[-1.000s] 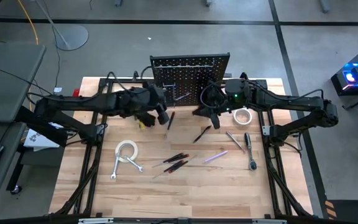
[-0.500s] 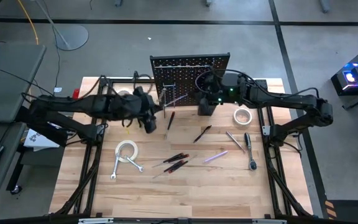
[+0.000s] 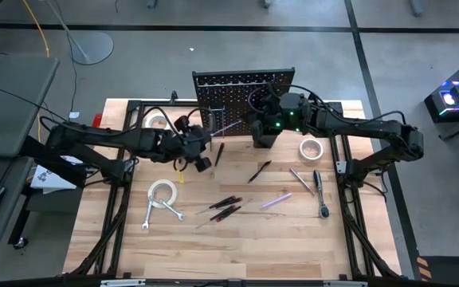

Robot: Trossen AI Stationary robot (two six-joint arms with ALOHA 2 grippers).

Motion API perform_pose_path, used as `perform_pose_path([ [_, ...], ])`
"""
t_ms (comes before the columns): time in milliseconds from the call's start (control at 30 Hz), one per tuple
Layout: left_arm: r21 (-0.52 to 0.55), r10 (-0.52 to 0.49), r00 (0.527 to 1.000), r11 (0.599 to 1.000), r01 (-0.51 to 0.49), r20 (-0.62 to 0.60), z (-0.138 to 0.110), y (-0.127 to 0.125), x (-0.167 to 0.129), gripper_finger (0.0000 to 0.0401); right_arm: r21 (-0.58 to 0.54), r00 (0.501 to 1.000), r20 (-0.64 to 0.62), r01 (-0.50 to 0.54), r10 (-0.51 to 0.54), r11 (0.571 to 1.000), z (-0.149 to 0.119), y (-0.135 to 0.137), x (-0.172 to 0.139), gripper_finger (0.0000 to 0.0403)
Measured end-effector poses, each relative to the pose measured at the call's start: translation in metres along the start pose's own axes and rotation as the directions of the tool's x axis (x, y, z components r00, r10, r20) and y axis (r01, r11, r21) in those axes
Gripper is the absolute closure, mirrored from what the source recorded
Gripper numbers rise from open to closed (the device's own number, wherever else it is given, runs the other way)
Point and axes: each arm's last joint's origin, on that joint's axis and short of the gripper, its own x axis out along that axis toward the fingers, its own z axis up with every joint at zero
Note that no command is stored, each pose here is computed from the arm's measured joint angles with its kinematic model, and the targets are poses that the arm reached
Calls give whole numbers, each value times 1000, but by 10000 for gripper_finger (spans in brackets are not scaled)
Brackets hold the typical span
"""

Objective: Hang tools onto peg board
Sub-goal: Hang the silver wrench on the peg board

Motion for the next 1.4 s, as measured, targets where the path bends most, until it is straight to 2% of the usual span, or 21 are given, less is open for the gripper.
perform_pose_path([
  [300,0,37,999,999,-37,-9,-1,3,1,401,11,1000,-6,10,-10,1000,-1,-1,1,403],
  [867,-31,91,995,995,-92,-37,0,19,11,401,34,984,-175,20,-14,999,-21,4,3,403],
  [1400,-44,104,994,993,-106,-46,0,25,14,401,50,969,-233,-68,78,996,-25,9,2,403],
])
